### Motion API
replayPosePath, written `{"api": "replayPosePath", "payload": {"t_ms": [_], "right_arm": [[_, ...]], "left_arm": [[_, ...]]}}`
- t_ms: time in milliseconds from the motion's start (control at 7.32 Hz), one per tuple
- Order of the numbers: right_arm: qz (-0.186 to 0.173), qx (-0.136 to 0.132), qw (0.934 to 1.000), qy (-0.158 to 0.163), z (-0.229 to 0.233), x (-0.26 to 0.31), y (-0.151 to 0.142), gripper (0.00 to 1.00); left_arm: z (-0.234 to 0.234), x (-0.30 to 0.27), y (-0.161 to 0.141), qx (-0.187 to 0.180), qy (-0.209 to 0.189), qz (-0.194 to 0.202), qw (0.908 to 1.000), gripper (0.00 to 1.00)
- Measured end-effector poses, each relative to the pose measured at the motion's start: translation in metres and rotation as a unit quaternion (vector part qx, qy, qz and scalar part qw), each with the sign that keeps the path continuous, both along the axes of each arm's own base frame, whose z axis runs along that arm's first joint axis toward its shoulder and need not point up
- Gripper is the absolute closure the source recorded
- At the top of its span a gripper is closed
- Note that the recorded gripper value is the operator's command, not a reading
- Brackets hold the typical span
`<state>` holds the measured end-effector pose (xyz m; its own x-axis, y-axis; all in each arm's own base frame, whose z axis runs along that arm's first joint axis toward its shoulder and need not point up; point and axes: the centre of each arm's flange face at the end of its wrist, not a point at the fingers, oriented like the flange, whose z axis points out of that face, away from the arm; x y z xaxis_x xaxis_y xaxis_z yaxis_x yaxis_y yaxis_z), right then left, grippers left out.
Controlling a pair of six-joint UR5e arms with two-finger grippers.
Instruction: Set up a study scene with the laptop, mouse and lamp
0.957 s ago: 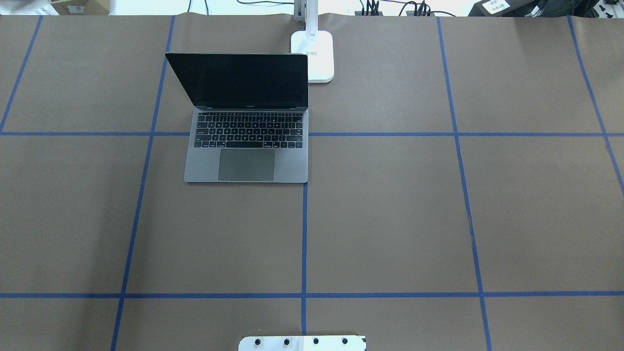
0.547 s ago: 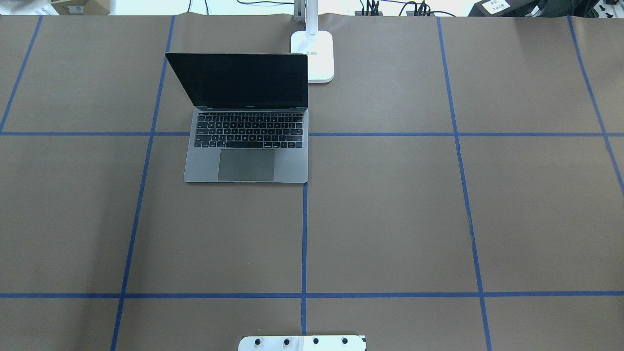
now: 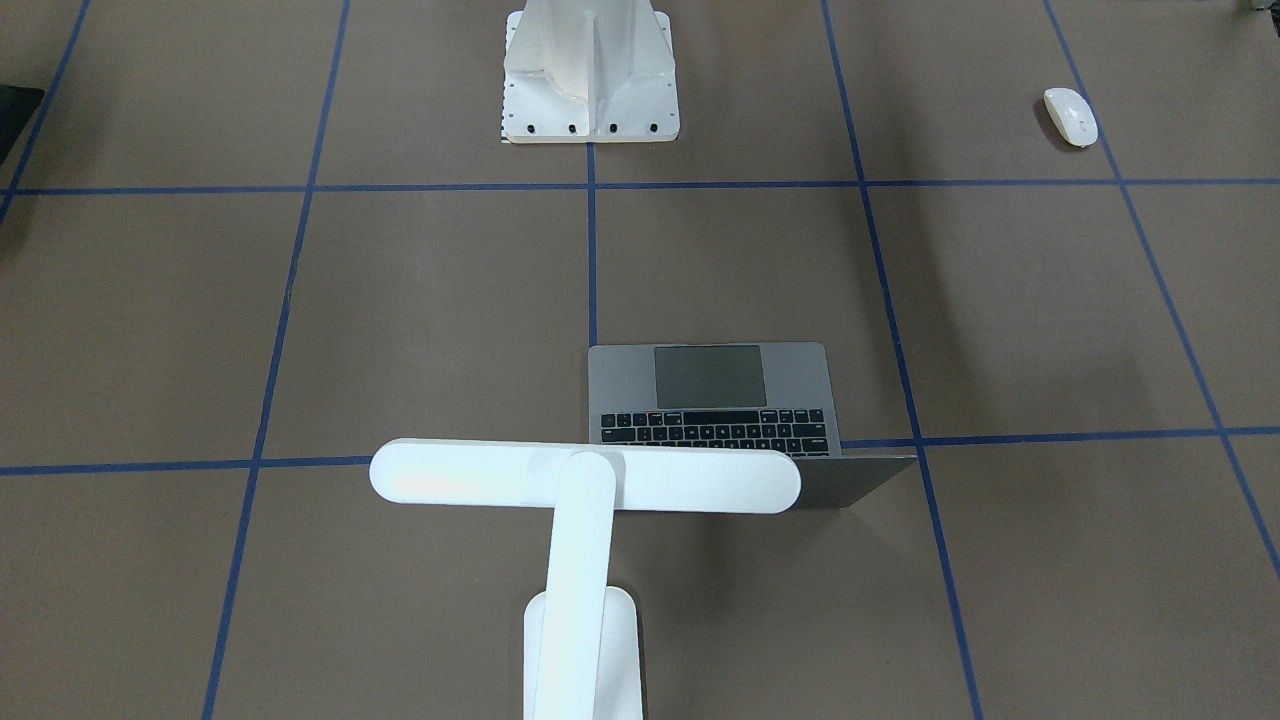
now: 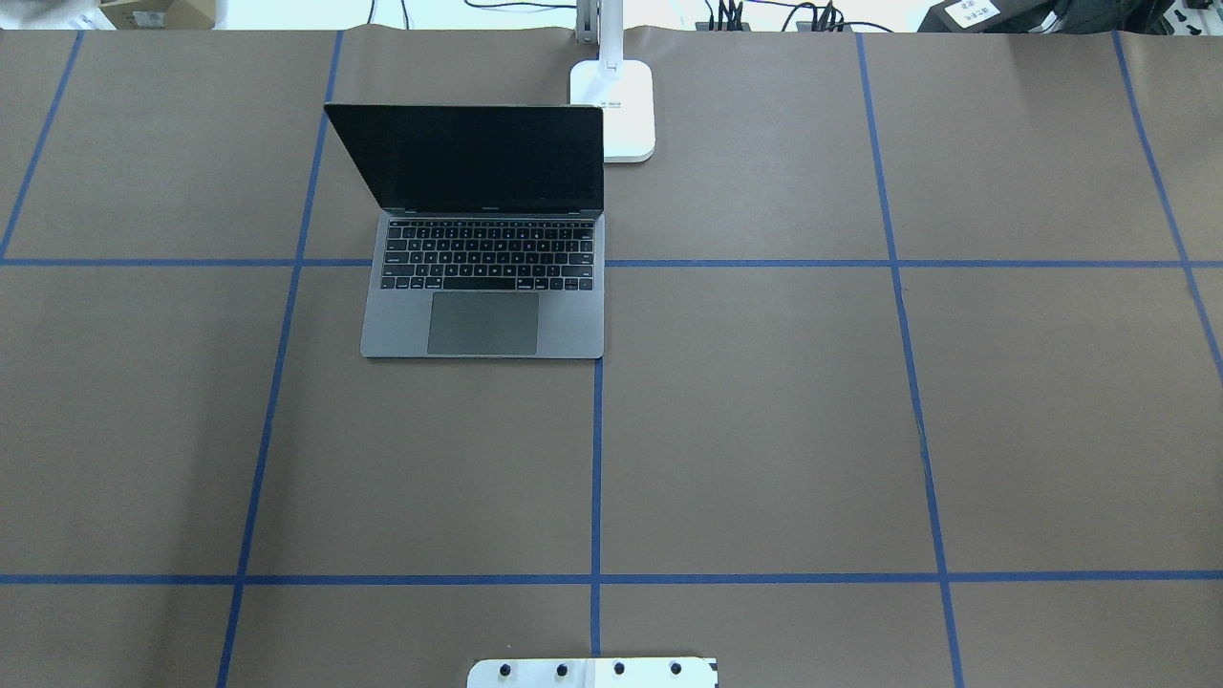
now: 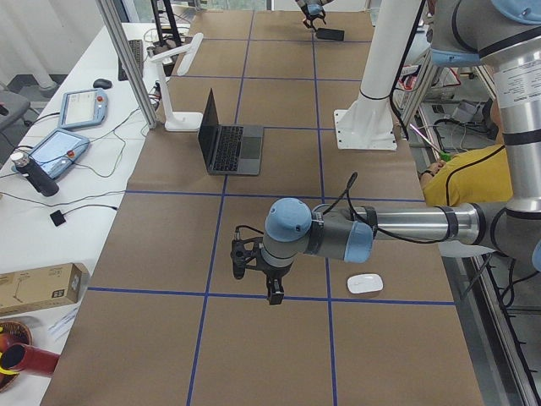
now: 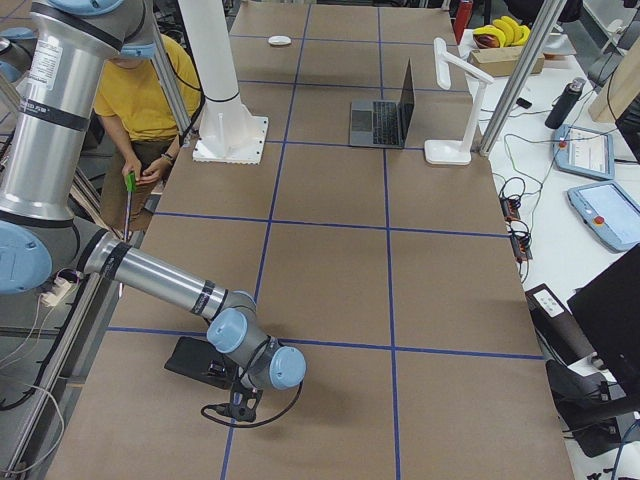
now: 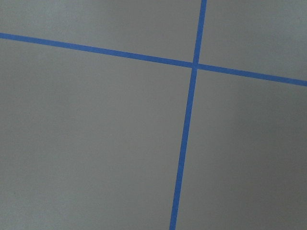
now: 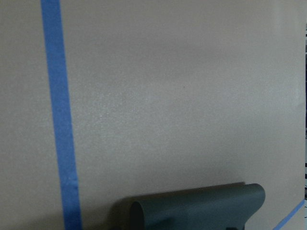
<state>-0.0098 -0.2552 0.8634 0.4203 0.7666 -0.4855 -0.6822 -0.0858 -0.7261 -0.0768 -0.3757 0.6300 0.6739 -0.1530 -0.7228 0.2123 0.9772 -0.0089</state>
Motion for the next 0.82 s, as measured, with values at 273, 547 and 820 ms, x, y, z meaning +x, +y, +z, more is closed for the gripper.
{"api": "replayPosePath", "payload": {"t_ms": [273, 547, 820], "right_arm": [[-0.007, 0.006, 1.0, -0.004, -0.0021, -0.0023, -0.0009, 0.7], [-0.02, 0.016, 0.9996, -0.008, -0.002, -0.0015, 0.0005, 0.78], [-0.026, 0.027, 0.9993, -0.009, -0.0086, -0.0018, -0.0026, 1.0]], "left_arm": [[0.0002, 0.0, 0.0, 0.0, 0.0, 0.0, 1.0, 0.0], [-0.0002, 0.0, -0.0001, 0.0, 0.0, 0.0, 1.0, 0.0], [-0.0011, -0.0004, -0.0001, 0.001, 0.0, -0.001, 1.0, 0.0]]}}
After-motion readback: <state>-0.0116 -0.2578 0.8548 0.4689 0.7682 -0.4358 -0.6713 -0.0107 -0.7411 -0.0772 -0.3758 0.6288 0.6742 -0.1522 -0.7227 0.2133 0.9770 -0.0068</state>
